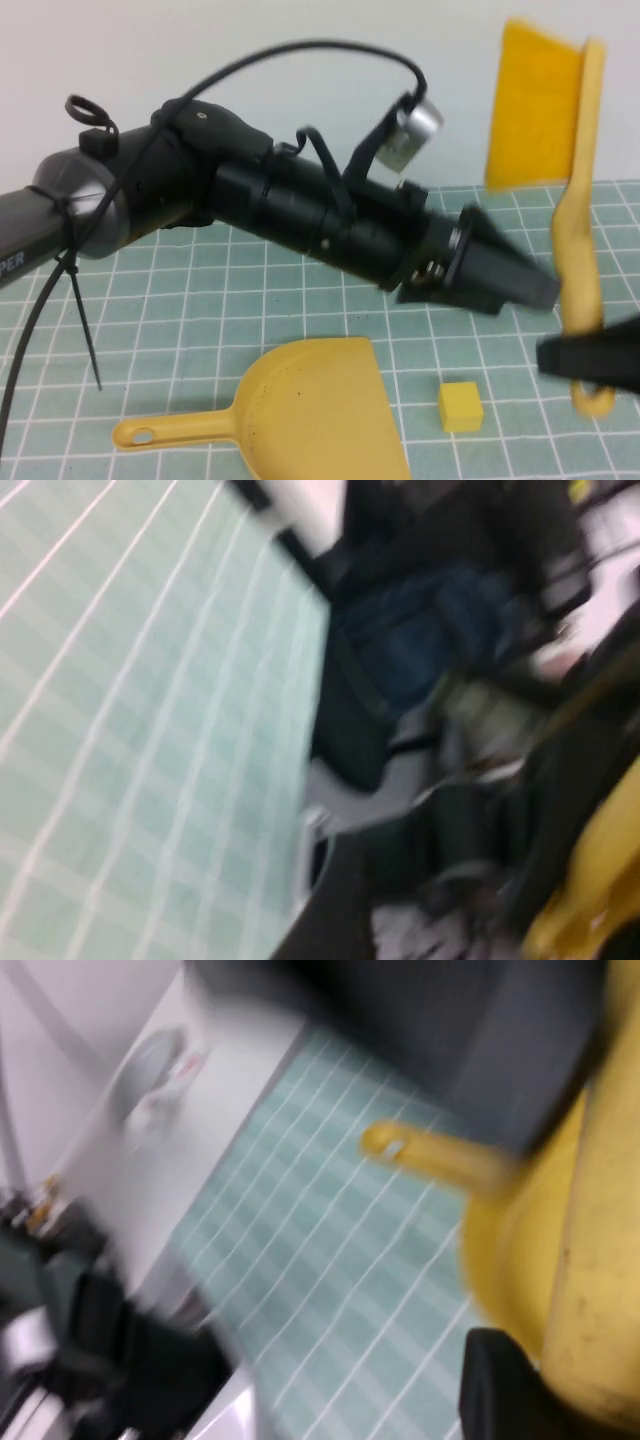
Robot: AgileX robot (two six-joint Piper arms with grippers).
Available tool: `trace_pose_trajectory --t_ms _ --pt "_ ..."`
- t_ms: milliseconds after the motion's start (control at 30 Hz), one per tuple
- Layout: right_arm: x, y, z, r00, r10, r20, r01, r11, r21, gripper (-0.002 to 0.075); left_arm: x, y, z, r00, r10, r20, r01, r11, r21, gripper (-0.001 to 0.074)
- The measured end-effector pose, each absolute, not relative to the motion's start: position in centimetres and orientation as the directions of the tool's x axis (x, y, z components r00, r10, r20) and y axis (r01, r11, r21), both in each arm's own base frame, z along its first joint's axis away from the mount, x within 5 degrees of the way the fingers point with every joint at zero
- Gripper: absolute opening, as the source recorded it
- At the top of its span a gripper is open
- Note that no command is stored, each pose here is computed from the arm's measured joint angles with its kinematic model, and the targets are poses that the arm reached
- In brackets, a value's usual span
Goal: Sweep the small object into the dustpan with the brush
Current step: Pick up the dustpan from the table
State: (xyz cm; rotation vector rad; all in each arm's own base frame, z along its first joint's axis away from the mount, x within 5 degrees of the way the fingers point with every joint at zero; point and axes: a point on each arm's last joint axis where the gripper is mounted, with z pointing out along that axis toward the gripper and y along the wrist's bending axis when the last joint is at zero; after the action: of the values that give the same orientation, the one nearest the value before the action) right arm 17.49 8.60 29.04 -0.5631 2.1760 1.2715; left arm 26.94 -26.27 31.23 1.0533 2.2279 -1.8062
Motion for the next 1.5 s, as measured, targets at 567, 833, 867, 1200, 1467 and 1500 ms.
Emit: trace_pose_trajectory --t_ms 567,833,867,1200,1467,1500 --pt "18.7 4.6 30.4 -0.912 -0.177 -0.370 -0.315 0.879 0.357 0.0169 28.9 -19.3 25.1 -0.590 0.807 -0.035 0.800 0.578 -0.161 0.0522" --pt "18.3 4.7 30.3 -0.924 -0.187 -0.335 -0.313 0.872 0.377 0.0169 28.3 -18.0 25.3 -0.467 0.884 -0.004 0.882 0.465 -0.083 0.0522" --pt "18.3 4.7 30.0 -0.925 -0.185 -0.331 -0.309 0.873 0.378 0.0169 28.2 -17.9 25.4 -0.469 0.883 -0.007 0.881 0.467 -0.081 0.0522" --pt "17.6 4.6 26.9 -0.941 -0.180 -0.285 -0.284 0.881 0.380 0.0169 25.5 -15.9 25.7 -0.401 0.916 0.016 0.914 0.401 -0.060 0.0522" --pt "16.9 4.7 25.2 -0.951 -0.177 -0.255 -0.271 0.874 0.403 0.0169 25.2 -14.9 23.8 -0.253 0.967 0.041 0.967 0.253 0.001 0.0433" --pt "16.9 4.7 25.1 -0.950 -0.175 -0.259 -0.271 0.873 0.405 0.0169 25.5 -15.1 23.6 -0.254 0.967 0.031 0.967 0.254 0.007 0.0432"
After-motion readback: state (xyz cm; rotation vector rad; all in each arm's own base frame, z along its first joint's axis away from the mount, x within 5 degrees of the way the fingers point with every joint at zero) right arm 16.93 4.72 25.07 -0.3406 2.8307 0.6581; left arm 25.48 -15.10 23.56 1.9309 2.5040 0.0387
